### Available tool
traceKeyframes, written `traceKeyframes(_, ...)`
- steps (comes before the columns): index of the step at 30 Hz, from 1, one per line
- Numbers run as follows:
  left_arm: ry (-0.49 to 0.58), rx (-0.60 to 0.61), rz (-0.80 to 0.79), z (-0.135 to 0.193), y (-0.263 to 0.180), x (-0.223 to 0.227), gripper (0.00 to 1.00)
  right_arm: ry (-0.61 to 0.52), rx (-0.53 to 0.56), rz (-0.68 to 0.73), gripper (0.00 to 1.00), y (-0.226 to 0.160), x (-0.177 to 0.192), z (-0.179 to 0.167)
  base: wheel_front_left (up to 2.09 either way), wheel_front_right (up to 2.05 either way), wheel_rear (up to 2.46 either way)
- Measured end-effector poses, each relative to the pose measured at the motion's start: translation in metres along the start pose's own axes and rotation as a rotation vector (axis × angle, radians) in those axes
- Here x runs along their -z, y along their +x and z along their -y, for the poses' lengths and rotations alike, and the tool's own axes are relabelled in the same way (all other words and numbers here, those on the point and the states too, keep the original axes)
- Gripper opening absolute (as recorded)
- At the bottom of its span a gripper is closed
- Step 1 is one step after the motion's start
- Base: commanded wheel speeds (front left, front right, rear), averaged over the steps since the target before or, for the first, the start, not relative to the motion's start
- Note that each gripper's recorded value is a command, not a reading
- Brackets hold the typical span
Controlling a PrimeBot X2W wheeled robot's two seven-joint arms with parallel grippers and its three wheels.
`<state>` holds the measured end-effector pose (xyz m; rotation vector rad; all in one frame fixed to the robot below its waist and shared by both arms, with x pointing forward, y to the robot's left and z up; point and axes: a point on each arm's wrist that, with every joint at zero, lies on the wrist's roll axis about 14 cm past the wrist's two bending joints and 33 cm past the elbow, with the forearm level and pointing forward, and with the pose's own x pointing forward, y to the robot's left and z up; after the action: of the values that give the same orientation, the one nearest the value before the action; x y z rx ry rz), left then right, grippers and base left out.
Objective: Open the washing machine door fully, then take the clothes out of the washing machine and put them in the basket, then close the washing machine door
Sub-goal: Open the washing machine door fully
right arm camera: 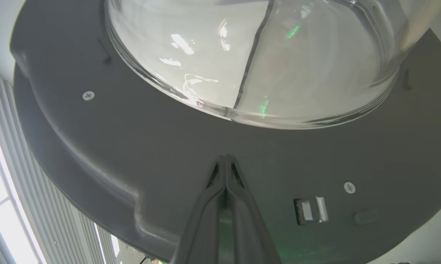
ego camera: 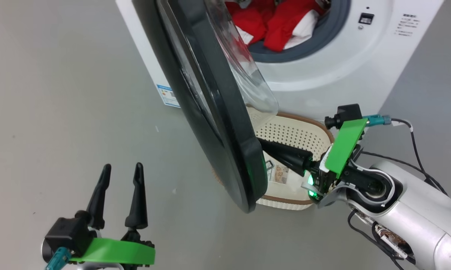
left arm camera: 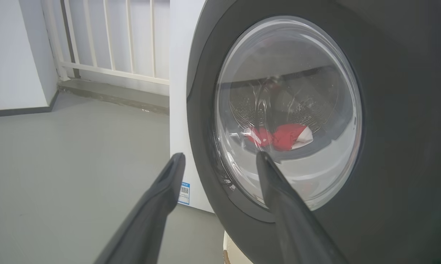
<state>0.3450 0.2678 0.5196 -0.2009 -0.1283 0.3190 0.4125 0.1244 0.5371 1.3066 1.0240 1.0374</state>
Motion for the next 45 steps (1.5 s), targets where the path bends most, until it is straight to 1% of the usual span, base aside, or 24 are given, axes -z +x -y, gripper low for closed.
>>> traceKeyframes(6, -0.002, -0.032, 0.015, -0.010, -0.008, -0.007, 1.00, -0.005, 0.005, -0.039, 0.00, 0.009, 0.016, -0.001, 0.00, 0.00, 0.00)
traceKeyframes(16, 0.001, -0.073, 0.028, -0.024, -0.020, -0.013, 1.00, 0.018, 0.000, -0.099, 0.00, 0.020, 0.041, -0.005, 0.00, 0.00, 0.00)
traceKeyframes(36, 0.006, -0.127, 0.040, -0.041, -0.036, -0.020, 1.00, 0.028, 0.008, -0.198, 0.00, 0.037, 0.076, -0.006, 0.00, 0.00, 0.00)
traceKeyframes(45, 0.002, -0.152, 0.041, -0.049, -0.046, -0.021, 1.00, 0.018, 0.010, -0.229, 0.00, 0.043, 0.087, -0.008, 0.00, 0.00, 0.00)
